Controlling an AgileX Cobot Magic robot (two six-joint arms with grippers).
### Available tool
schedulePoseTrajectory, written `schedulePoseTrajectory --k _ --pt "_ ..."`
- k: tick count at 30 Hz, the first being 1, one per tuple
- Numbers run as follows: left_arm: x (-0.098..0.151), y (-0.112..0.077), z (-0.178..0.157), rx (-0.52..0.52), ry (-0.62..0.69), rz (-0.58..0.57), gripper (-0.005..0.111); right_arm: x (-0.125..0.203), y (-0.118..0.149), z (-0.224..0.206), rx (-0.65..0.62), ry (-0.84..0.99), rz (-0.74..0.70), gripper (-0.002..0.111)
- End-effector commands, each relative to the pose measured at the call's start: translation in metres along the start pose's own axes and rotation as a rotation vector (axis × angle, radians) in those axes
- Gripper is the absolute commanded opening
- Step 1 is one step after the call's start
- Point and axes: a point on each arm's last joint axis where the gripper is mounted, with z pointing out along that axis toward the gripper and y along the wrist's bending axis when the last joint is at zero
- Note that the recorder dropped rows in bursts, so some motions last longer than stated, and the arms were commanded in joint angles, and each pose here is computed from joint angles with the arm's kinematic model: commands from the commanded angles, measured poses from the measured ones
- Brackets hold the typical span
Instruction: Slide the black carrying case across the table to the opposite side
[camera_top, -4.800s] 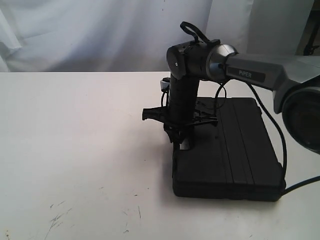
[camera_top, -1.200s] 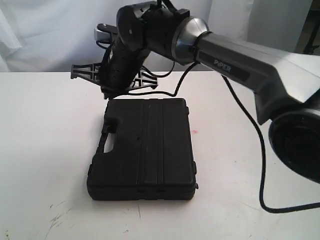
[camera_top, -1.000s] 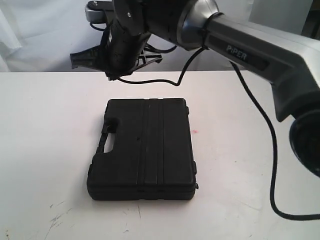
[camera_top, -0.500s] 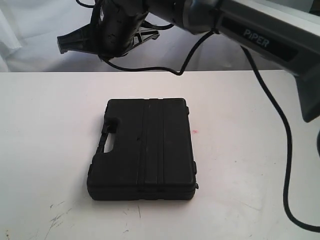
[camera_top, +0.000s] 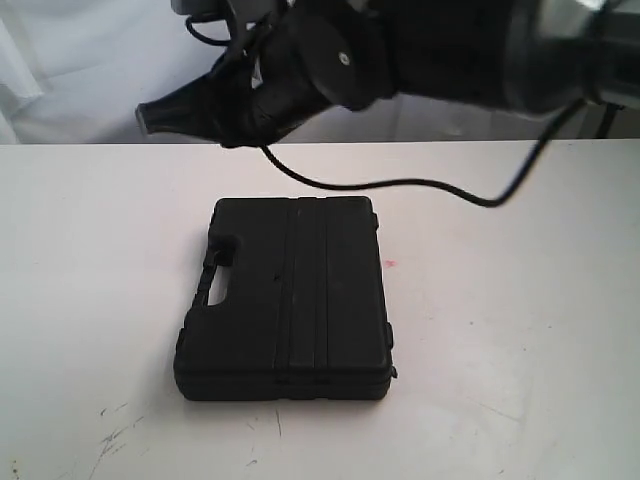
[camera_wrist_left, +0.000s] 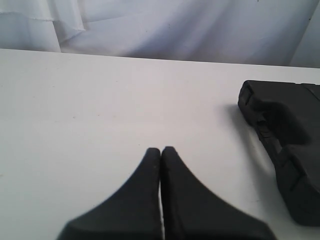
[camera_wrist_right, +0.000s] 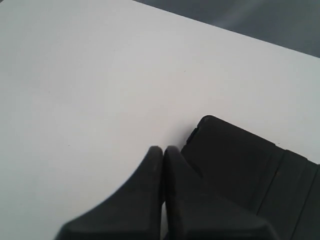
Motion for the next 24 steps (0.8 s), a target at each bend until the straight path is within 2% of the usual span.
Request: schedulePoseTrajectory --k 1,9,21,24 --pt "0.000 0.000 0.000 -0.001 -0.014 -0.003 0.000 0.023 -0.015 -0.023 -0.030 -0.101 -0.024 0.000" --pt "0.000 0.000 0.000 -0.001 -0.014 -0.003 0.000 0.049 -0.039 -0.076 -0.013 -0.225 -0.171 0.000" --pt "0.000 0.000 0.000 -0.001 -0.014 -0.003 0.000 0.081 -0.082 -0.135 0.093 -0.270 -0.111 0.000" --pt "0.000 0.000 0.000 -0.001 -0.014 -0.003 0.000 0.088 -0.091 -0.151 0.106 -0.335 -0.097 0.000"
